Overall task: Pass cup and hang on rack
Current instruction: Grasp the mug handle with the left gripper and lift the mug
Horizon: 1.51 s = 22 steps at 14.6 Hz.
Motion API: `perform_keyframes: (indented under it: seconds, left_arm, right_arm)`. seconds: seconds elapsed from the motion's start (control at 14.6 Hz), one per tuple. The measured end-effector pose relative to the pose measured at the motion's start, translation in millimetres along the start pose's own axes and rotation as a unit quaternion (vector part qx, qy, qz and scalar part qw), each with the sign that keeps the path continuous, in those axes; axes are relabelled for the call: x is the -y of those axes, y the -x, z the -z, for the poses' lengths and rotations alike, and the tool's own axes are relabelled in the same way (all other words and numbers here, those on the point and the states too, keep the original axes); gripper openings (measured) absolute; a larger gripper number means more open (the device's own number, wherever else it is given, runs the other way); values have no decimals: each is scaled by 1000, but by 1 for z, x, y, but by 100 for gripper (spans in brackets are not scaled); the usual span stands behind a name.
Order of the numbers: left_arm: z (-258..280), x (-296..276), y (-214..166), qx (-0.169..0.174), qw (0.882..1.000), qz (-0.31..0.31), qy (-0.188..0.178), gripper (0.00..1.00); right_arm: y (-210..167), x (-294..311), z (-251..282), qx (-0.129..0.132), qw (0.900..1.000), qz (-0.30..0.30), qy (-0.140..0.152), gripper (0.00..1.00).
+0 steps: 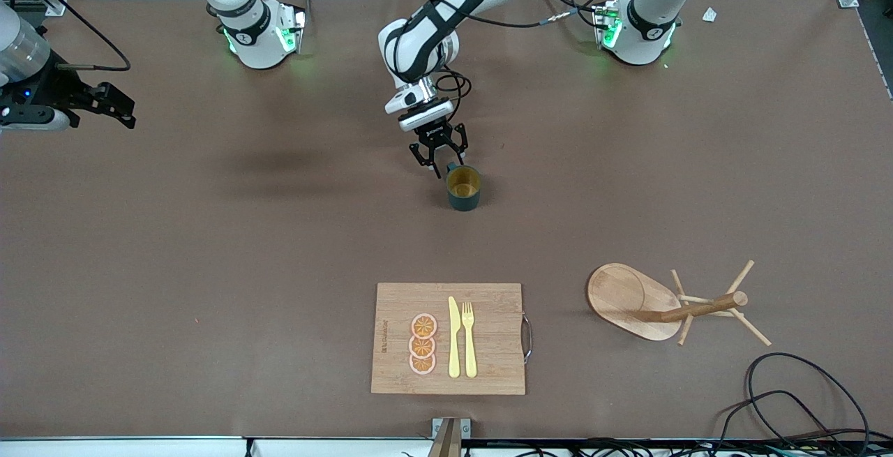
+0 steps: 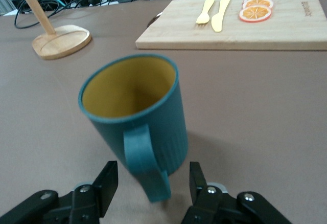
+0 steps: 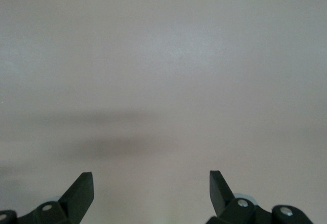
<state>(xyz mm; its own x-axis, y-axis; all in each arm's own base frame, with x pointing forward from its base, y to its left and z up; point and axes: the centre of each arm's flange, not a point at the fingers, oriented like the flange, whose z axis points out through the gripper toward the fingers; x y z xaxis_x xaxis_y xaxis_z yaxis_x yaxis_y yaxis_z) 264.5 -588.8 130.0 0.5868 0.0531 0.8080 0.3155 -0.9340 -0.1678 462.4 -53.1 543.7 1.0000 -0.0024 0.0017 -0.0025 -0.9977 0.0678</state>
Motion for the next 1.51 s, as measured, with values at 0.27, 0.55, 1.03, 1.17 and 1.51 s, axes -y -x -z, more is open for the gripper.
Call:
perform_keyframes:
  seconds: [0.27,0.55,1.03,1.17,1.51]
  left_arm:
    - [7,-1,4,-2,1000,2,3,64]
    - [2,-1,0,-5,1000,6,0,63]
    - [-1,-3,-5,-19,1000,15,9,54]
    - [-2,-3,-5,-20,1000,22,9,53]
    - [-6,-1,-6,-21,998,56,4,39]
  right_arm:
    - [0,-4,0,0,1000,3,-1,100]
    - [1,-6,0,0,1000,10,-1,100]
    - [2,-14,-1,1,1000,14,-3,100]
    - [2,-14,-1,1,1000,14,-4,100]
    - [2,-14,-1,0,1000,15,-4,100]
